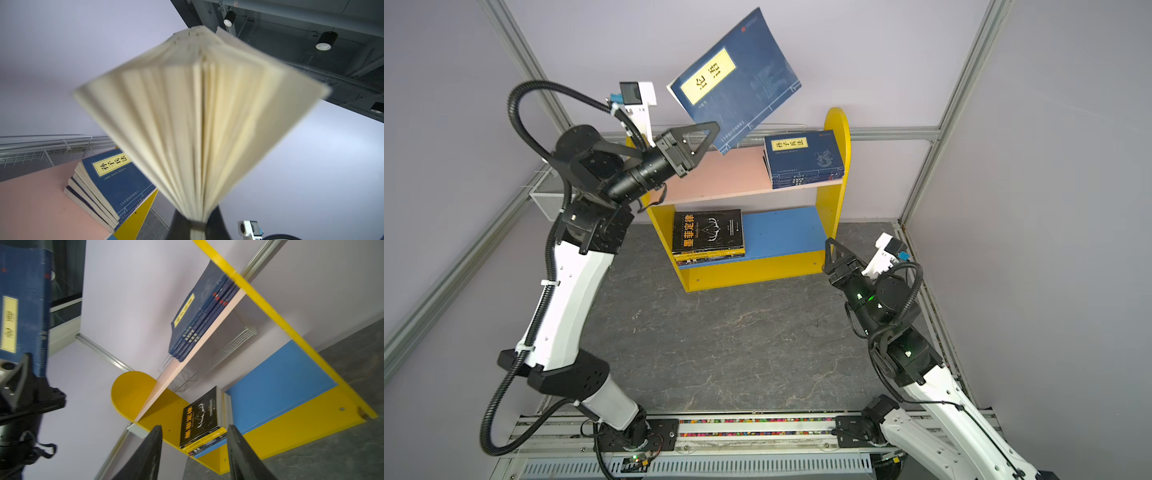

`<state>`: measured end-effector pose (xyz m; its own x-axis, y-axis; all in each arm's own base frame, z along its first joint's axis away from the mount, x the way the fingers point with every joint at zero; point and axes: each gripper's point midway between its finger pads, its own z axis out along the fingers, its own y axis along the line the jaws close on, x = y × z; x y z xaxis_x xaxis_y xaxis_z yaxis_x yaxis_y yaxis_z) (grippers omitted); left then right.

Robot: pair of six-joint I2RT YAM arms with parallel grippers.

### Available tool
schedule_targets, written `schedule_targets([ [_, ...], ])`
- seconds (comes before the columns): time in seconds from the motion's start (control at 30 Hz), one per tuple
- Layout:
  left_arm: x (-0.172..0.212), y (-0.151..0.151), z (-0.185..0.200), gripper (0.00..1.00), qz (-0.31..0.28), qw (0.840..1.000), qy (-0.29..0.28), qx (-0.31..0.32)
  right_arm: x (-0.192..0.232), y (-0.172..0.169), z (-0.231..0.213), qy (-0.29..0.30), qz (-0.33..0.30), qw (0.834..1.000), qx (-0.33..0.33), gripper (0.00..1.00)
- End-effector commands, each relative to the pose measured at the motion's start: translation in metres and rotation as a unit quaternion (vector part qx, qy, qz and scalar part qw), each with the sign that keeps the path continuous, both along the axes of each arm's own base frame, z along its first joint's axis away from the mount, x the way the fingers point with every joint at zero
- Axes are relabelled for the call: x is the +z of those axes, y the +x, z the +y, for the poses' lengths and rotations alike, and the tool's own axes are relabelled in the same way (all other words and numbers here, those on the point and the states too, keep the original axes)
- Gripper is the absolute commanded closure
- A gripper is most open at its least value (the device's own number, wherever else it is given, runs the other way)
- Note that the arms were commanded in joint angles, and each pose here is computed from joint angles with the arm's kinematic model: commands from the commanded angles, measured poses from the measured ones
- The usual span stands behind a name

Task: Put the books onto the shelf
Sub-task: 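Lift the book onto the pink shelf with the left gripper while right arm withdraws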

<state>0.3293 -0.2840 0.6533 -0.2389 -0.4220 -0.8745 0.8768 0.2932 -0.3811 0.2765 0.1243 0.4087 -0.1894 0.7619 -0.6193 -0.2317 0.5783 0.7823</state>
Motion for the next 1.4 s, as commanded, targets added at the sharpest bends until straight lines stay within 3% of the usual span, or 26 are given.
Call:
schedule_targets([
  [0.0, -0.087, 0.050, -0.036, 1.00, 0.127, 0.987, 0.066, -0.069, -0.016, 0.005, -0.019, -0.060, 0.037, 0.996, -0.056, 0.48],
  [0.07, -0.092, 0.072, -0.040, 1.00, 0.148, 0.985, 0.043, -0.075, -0.012, 0.005, -0.014, -0.062, 0.031, 0.997, -0.042, 0.49],
  [0.27, -0.083, 0.095, -0.053, 1.00, 0.145, 0.984, -0.009, -0.107, -0.011, 0.007, -0.001, -0.065, 0.028, 0.997, -0.012, 0.51],
  [0.67, -0.119, 0.119, -0.068, 1.00, 0.203, 0.971, -0.013, -0.125, -0.018, 0.008, 0.003, -0.065, 0.032, 0.997, -0.006, 0.52],
  [1.17, -0.153, 0.125, -0.096, 1.00, 0.257, 0.953, -0.005, -0.159, -0.030, 0.012, 0.009, -0.058, 0.042, 0.997, 0.004, 0.52],
  [1.2, -0.154, 0.127, -0.096, 0.97, 0.259, 0.953, -0.007, -0.157, -0.031, 0.013, 0.010, -0.058, 0.043, 0.997, 0.005, 0.52],
  [1.33, -0.146, 0.133, -0.093, 0.38, 0.255, 0.956, -0.025, -0.141, -0.030, 0.013, 0.014, -0.057, 0.040, 0.997, 0.014, 0.54],
  [1.37, -0.144, 0.136, -0.092, 0.33, 0.253, 0.958, -0.030, -0.133, -0.030, 0.013, 0.015, -0.056, 0.039, 0.998, 0.016, 0.55],
])
